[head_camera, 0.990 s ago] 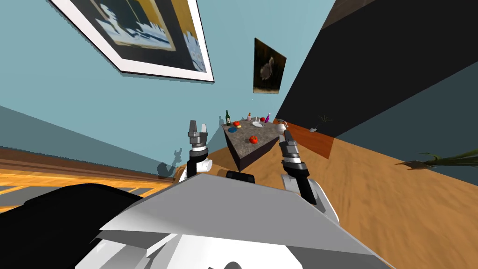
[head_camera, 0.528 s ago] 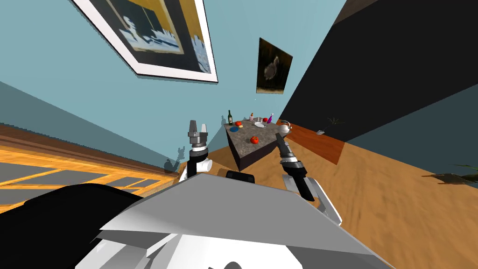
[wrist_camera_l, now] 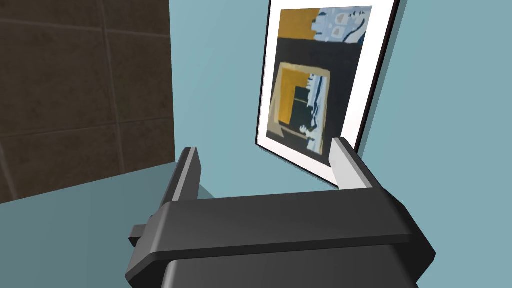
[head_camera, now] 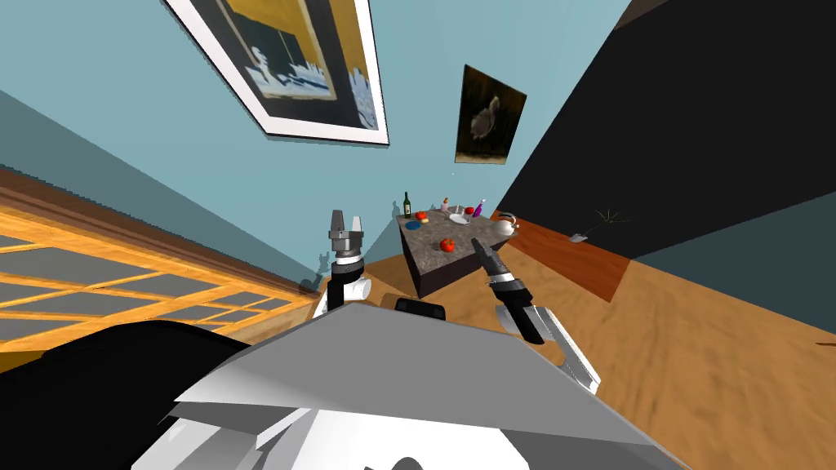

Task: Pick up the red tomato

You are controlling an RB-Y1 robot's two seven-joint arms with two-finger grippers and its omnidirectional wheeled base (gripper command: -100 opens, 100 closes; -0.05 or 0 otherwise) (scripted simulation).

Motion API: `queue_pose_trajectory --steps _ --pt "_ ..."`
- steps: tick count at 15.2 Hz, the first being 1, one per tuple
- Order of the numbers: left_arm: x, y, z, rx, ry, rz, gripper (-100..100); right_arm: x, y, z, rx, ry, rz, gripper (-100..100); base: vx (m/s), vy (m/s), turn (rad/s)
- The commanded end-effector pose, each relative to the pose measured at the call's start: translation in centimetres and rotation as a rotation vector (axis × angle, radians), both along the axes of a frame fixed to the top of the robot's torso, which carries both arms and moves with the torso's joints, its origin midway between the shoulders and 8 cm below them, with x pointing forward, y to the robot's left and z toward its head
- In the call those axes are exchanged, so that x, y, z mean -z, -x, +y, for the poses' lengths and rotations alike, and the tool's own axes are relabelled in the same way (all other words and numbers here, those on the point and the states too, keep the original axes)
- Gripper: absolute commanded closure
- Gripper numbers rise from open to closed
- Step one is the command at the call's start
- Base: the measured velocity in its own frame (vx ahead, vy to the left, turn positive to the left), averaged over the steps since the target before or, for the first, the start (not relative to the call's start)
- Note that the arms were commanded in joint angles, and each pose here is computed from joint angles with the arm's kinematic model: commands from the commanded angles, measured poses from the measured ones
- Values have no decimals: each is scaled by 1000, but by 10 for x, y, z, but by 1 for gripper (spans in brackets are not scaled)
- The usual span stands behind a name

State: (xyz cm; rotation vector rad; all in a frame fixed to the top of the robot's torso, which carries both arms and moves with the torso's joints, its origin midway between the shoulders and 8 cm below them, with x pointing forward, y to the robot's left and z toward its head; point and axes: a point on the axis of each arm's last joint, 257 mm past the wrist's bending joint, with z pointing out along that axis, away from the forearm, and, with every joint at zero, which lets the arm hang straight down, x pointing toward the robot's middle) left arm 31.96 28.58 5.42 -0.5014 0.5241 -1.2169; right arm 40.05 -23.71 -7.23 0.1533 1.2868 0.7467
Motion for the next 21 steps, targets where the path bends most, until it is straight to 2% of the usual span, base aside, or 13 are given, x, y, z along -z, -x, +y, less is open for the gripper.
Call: queue_pose_trajectory --steps 1,2,3,4,7,9,12,14,15,16,21 --pt "0 0 0 0 0 0 0 11 -3 -1 15 77 12 -100 -15 -50 144" --pt "0 0 0 0 0 0 0 11 -3 -1 15 79 12 -100 -11 -40 50" --pt "0 0 0 0 0 0 0 22 -6 -3 26 148 26 -100 -14 -37 137" --pt "0 0 0 0 0 0 0 23 -6 -2 28 161 25 -100 -17 -38 142" --pt "0 0 0 0 0 0 0 44 -13 -8 50 303 50 -100 -19 -46 191" --pt "0 0 0 0 0 0 0 45 -13 -7 53 328 47 -100 -12 -37 97" --pt "0 0 0 0 0 0 0 67 -18 -15 74 475 67 -100 -11 -32 183" --pt "0 0 0 0 0 0 0 68 -18 -15 76 496 64 -100 -11 -33 106" --pt "0 0 0 0 0 0 0 78 -20 -20 85 569 72 -100 -12 -25 148" --pt "0 0 0 0 0 0 0 78 -20 -20 87 580 70 -100 -11 -28 168" --pt "0 0 0 0 0 0 0 106 -25 -36 109 810 84 -100 -10 -37 193"
